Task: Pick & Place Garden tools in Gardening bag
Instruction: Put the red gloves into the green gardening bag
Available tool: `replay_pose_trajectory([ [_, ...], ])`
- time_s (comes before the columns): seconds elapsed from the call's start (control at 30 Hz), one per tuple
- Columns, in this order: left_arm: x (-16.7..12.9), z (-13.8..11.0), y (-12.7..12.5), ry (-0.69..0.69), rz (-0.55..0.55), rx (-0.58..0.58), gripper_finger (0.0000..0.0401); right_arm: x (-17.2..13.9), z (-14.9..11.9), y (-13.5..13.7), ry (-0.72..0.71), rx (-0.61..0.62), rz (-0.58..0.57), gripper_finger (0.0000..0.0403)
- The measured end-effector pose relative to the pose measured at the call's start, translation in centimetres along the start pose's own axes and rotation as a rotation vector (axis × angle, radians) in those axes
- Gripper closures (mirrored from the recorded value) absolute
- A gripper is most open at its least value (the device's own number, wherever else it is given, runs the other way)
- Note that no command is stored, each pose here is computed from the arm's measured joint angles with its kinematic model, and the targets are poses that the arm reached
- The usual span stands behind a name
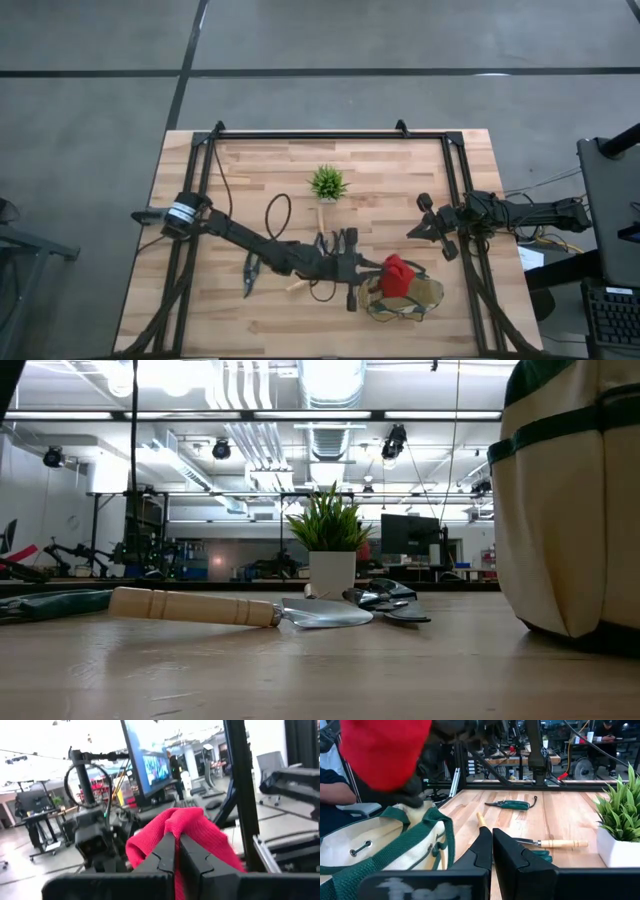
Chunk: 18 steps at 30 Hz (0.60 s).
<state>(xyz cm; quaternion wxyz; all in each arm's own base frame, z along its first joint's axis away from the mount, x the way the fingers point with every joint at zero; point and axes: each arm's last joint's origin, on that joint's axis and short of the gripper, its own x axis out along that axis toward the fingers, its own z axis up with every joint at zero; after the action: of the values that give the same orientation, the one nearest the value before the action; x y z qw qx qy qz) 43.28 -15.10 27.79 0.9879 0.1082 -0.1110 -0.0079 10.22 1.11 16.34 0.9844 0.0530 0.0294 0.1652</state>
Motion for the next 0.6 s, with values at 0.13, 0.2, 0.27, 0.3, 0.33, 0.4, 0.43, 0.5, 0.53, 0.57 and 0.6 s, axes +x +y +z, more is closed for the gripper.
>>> replay_pose_trajectory([
  [0.13, 0.1, -0.7, 0.2, 0.061, -0.011, -0.011, 0.0391, 0.0, 0.0, 0.0, 0.0, 0.0, 0.0, 0.0394],
  [0.2, 0.0, -1.6, 0.0, 0.091, -0.03, -0.009, 0.0391, 0.0, 0.0, 0.0, 0.0, 0.0, 0.0, 0.0394],
  [0.27, 0.1, -2.1, -0.3, 0.098, -0.053, -0.01, 0.0391, 0.0, 0.0, 0.0, 0.0, 0.0, 0.0, 0.0394],
  [0.3, 0.1, -2.2, -0.3, 0.102, -0.056, -0.013, 0.0391, 0.0, 0.0, 0.0, 0.0, 0.0, 0.0, 0.0394],
  [0.33, 0.1, -2.3, -0.3, 0.109, -0.058, -0.014, 0.0391, 0.0, 0.0, 0.0, 0.0, 0.0, 0.0, 0.0394],
  [0.4, 0.1, -2.6, -0.1, 0.135, -0.06, -0.011, 0.0391, 0.0, 0.0, 0.0, 0.0, 0.0, 0.0, 0.0394],
  [0.43, 0.1, -2.7, 0.0, 0.145, -0.06, -0.009, 0.0391, 0.0, 0.0, 0.0, 0.0, 0.0, 0.0, 0.0394],
  [0.5, 0.1, -3.0, 0.0, 0.165, -0.067, -0.004, 0.039, 0.0, 0.0, 0.0, 0.0, 0.0, 0.0, 0.0394],
  [0.53, 0.1, -3.1, 0.0, 0.165, -0.077, -0.004, 0.0388, 0.0, 0.0, 0.0, 0.0, 0.0, 0.0, 0.0394],
  [0.57, 0.1, -3.0, 0.0, 0.162, -0.086, -0.004, 0.0384, 0.0, 0.0, 0.0, 0.0, 0.0, 0.0, 0.0394],
  [0.6, 0.1, -3.0, 0.0, 0.159, -0.088, -0.005, 0.038, 0.0, 0.0, 0.0, 0.0, 0.0, 0.0, 0.0394],
])
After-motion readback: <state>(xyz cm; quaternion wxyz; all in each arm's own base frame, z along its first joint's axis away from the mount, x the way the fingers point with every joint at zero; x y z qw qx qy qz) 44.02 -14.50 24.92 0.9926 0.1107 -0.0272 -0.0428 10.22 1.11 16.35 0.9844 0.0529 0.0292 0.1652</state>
